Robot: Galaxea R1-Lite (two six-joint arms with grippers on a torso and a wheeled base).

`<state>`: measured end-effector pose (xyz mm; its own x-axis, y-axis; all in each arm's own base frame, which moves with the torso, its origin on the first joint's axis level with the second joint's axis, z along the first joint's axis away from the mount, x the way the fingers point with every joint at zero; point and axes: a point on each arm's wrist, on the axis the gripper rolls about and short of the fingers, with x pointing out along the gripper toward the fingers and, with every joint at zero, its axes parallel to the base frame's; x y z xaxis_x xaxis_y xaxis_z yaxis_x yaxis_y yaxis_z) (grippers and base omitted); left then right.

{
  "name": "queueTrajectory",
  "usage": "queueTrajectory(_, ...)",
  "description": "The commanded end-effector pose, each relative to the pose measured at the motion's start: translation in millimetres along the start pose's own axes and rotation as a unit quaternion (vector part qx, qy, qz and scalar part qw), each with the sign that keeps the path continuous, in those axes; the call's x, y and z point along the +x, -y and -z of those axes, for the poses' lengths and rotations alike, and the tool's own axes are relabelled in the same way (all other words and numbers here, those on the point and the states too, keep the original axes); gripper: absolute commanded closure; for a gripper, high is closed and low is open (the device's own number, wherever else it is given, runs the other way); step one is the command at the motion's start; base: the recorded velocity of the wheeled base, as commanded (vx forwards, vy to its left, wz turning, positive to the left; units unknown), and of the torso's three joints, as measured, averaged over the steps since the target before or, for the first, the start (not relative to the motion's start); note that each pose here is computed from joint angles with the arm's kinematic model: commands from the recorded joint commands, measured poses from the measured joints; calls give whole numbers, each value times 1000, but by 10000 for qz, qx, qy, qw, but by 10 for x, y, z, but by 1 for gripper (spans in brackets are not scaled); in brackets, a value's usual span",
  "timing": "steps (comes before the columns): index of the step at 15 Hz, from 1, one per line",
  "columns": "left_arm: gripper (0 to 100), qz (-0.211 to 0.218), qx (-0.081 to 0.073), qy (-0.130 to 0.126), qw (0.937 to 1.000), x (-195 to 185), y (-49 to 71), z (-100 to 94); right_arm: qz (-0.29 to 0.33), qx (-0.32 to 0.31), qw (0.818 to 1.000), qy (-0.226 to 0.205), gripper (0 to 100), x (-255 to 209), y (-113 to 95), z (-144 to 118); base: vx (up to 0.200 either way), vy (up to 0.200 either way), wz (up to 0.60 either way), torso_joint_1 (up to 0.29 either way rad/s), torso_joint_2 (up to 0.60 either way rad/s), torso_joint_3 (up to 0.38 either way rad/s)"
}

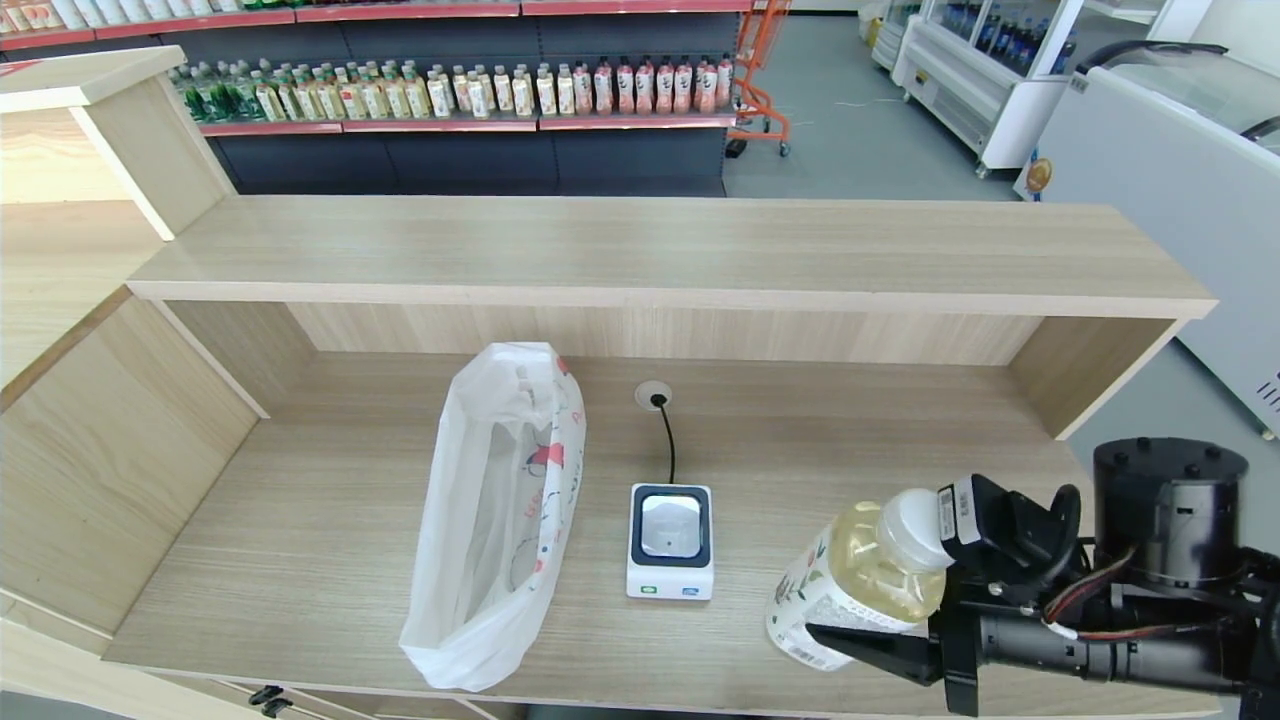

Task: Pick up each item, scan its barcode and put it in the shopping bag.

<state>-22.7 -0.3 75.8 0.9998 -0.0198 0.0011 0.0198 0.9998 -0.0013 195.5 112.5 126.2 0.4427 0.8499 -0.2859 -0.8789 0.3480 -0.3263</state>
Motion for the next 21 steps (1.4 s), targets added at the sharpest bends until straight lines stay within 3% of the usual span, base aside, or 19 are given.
queueTrajectory(1, 0, 1, -1, 2, 10000, 0, 0, 0, 625, -949, 9935, -59, 100, -79, 113, -56, 0, 0, 0, 0, 0, 0)
queueTrajectory(4, 0, 8, -1, 2, 10000, 0, 0, 0, 1104, -2316, 9663, -197, 100, -58, 206, -159, 0, 0, 0, 0, 0, 0)
queueTrajectory(9, 0, 1, -1, 2, 10000, 0, 0, 0, 1621, -3524, 9215, -191, 100, 18, 327, -375, 0, 0, 0, 0, 0, 0)
queueTrajectory(14, 0, 1, 6, 2, 10000, 0, 0, 0, 1090, -4051, 9077, 42, 100, 268, 49, -457, 0, 0, 0, 0, 0, 0)
queueTrajectory(16, 0, 1, 22, 2, 10000, 0, 0, 0, 1058, -4297, 8968, -5, 100, 300, 40, -416, 0, 0, 0, 0, 0, 0)
queueTrajectory(21, 0, 1, 14, 2, 10000, 0, 0, 0, 1295, -4373, 8899, 65, 100, 531, 106, -272, 0, 0, 0, 0, 0, 0)
